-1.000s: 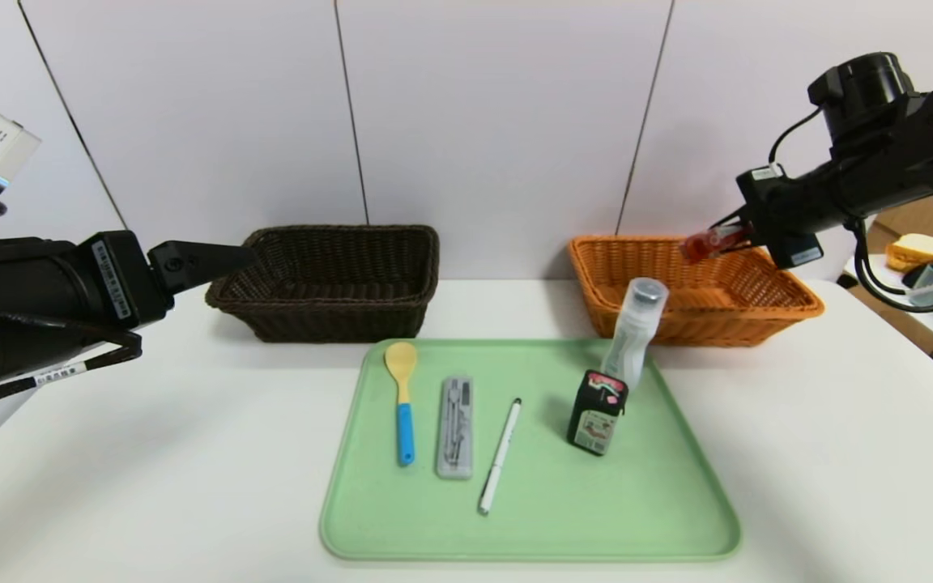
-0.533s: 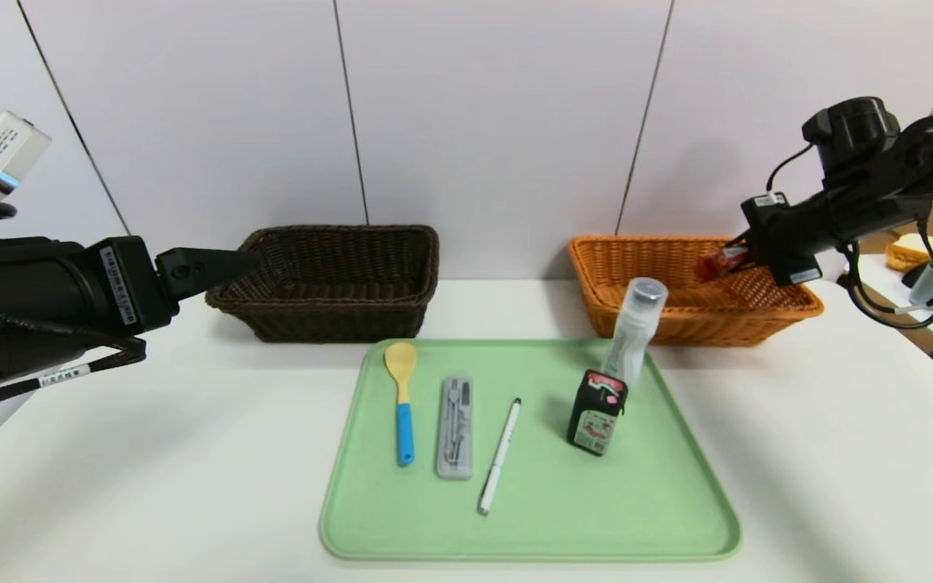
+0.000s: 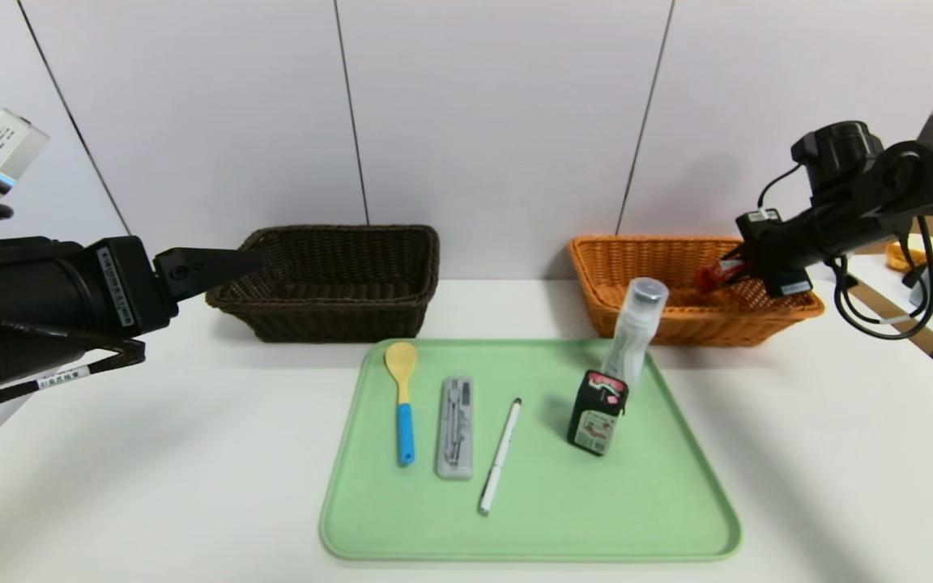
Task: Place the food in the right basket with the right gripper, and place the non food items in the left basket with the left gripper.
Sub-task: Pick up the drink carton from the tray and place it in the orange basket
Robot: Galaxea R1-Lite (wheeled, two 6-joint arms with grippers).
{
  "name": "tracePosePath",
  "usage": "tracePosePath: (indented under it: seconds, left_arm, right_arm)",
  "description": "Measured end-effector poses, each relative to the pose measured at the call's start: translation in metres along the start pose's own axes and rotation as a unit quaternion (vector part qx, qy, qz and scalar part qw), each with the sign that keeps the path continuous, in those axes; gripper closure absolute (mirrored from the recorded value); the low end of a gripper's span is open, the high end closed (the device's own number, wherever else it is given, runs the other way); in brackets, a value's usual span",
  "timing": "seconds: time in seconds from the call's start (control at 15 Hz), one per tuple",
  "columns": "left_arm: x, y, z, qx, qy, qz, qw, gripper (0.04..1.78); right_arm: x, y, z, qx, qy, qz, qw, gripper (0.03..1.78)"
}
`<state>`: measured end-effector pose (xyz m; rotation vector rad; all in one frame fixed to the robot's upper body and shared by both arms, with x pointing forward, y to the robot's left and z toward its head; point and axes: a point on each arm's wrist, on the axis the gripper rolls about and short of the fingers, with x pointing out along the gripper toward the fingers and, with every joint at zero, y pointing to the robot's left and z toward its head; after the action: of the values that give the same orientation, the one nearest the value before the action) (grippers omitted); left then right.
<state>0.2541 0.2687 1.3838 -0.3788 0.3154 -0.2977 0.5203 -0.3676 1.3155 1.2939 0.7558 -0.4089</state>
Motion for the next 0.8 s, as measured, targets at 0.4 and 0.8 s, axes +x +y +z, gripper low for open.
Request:
tracePosePath:
  seconds: [0.4,0.8]
  left_arm:
    - [-0.001,-0.001,-0.001,0.001,0.002,-0.005,1.000,0.13]
    - [-0.005,0.000,-0.003,0.000,0.002,-0.005,1.000,0.13]
  right_arm:
    - [-0.002,0.002,0.000,-0.002,-0.001,0.007,1.0000,0.88]
    - [-0.031,0.013,-0.013,-0.019,0.000,0.032,0.9993,0.45]
